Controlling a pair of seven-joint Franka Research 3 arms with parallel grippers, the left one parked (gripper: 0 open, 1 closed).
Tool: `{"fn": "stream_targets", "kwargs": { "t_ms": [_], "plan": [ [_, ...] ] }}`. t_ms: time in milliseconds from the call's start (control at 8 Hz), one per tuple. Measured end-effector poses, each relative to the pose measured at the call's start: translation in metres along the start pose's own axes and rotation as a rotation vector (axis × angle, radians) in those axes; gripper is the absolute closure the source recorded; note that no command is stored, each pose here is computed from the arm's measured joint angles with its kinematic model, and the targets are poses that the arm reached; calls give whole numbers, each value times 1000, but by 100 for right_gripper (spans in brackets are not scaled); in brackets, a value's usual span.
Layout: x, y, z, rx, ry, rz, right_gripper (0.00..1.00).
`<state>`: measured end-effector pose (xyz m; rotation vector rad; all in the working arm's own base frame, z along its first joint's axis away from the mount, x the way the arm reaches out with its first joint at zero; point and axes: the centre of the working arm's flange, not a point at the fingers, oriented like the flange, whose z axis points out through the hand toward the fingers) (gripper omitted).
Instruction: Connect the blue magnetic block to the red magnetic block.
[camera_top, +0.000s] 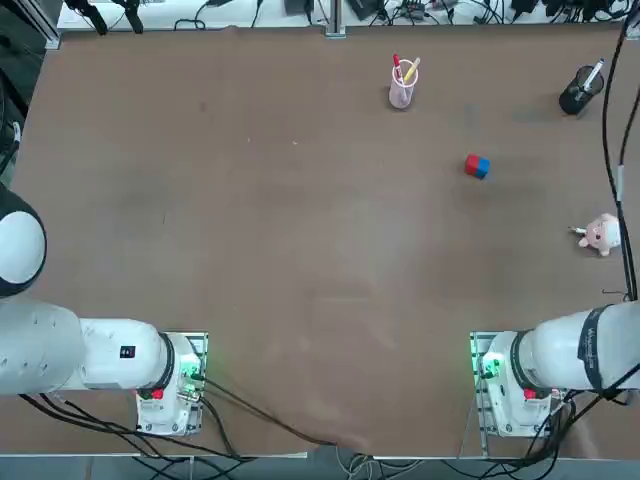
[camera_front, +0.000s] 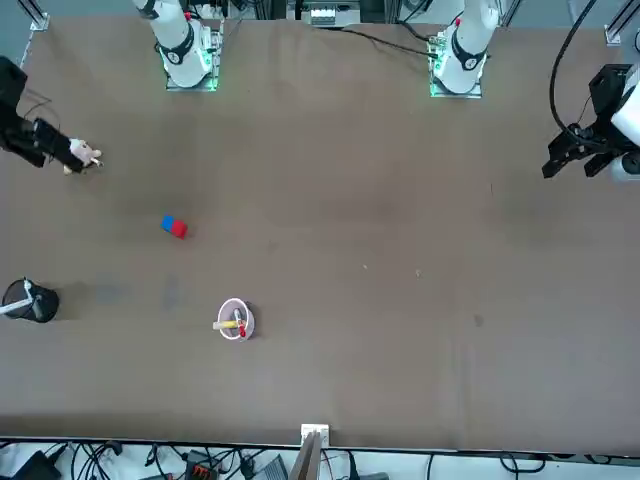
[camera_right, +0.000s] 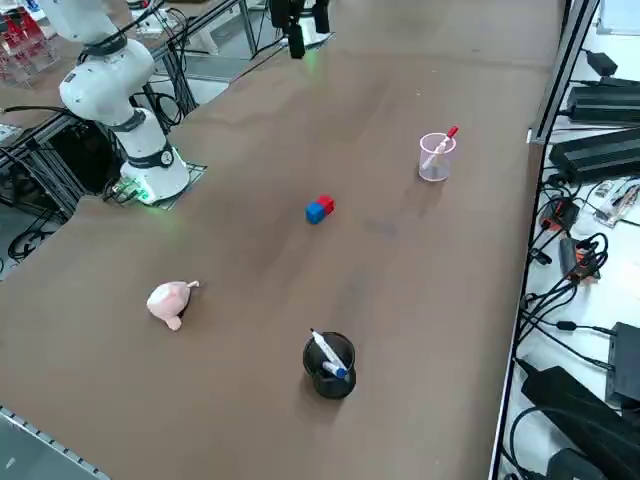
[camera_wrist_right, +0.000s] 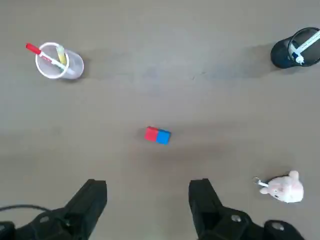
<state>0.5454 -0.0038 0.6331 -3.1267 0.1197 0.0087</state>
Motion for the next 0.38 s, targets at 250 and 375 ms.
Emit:
{"fn": "stream_targets", "kwargs": {
  "t_ms": [250, 375],
  "plan": [
    [-18, -18, 3, -47, -10, -53, 0],
    [-23, -20, 4, -50, -12, -59, 0]
  ]
}}
